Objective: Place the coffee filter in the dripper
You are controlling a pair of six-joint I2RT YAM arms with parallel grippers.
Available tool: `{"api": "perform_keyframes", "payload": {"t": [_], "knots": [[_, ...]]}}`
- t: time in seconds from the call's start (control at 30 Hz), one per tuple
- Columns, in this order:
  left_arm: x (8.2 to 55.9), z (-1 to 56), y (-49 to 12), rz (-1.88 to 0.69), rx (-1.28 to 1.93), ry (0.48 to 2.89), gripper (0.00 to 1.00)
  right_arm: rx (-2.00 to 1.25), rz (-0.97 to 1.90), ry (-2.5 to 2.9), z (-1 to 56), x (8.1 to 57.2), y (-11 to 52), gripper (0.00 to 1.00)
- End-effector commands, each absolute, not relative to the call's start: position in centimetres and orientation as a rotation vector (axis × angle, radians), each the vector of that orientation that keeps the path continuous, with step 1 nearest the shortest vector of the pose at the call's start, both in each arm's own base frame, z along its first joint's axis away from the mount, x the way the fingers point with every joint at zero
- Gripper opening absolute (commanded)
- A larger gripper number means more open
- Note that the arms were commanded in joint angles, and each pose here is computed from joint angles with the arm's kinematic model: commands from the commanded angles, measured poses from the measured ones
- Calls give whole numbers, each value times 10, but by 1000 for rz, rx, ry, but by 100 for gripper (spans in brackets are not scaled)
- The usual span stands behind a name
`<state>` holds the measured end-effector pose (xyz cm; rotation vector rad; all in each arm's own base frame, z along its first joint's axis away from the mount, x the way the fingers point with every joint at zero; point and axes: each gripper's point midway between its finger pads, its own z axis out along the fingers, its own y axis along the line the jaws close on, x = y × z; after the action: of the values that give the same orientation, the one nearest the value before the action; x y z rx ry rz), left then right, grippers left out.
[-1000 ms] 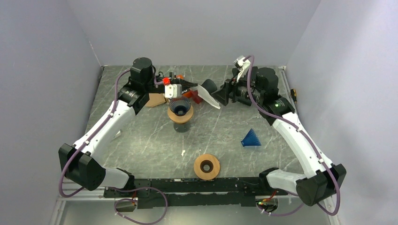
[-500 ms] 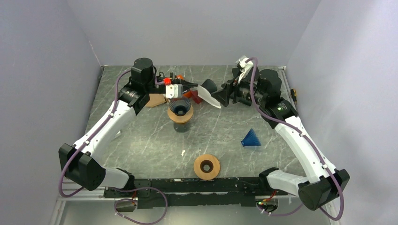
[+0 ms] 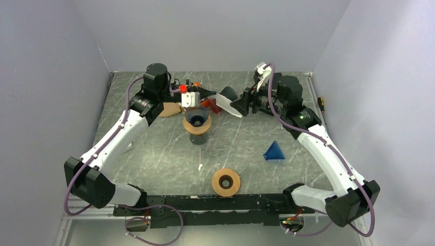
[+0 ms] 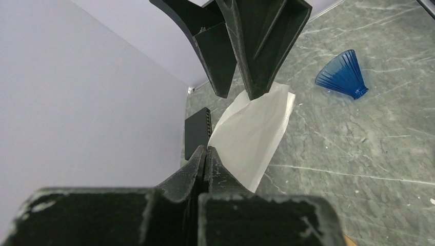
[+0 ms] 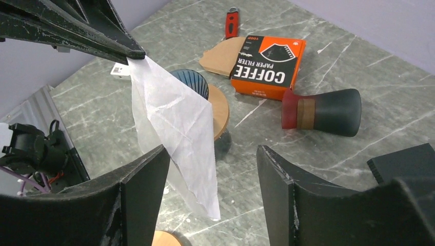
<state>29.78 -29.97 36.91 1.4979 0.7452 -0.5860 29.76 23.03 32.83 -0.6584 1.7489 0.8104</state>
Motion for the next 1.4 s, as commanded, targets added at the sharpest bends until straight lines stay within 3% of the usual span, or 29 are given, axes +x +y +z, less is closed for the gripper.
{"api": "perform_keyframes", "payload": {"t": [0.0, 0.27, 0.47, 0.6, 0.67, 0.7, 0.73, 1.03, 1.37], "knots": [[290, 385, -300, -592, 1483, 711, 0, -673, 781, 1700, 339, 303, 232, 65], [294, 389, -300, -587, 1447, 730, 0, -771, 875, 1618, 347, 291, 250, 51], [301, 390, -299, -560, 1418, 748, 0, -775, 907, 1624, 349, 292, 254, 2], [309, 389, -296, -524, 1387, 781, 27, -731, 900, 1634, 351, 296, 253, 0], [317, 392, -293, -493, 1341, 813, 58, -695, 887, 1645, 352, 300, 250, 0], [320, 393, -291, -484, 1318, 828, 92, -676, 876, 1653, 353, 302, 249, 0], [323, 395, -288, -466, 1288, 848, 99, -657, 866, 1662, 353, 305, 247, 0], [379, 388, -216, -298, 716, 1440, 99, -615, 916, 1705, 362, 321, 258, 0], [362, 307, -151, -136, 316, 2045, 100, -632, 943, 1801, 363, 335, 273, 0]]}}
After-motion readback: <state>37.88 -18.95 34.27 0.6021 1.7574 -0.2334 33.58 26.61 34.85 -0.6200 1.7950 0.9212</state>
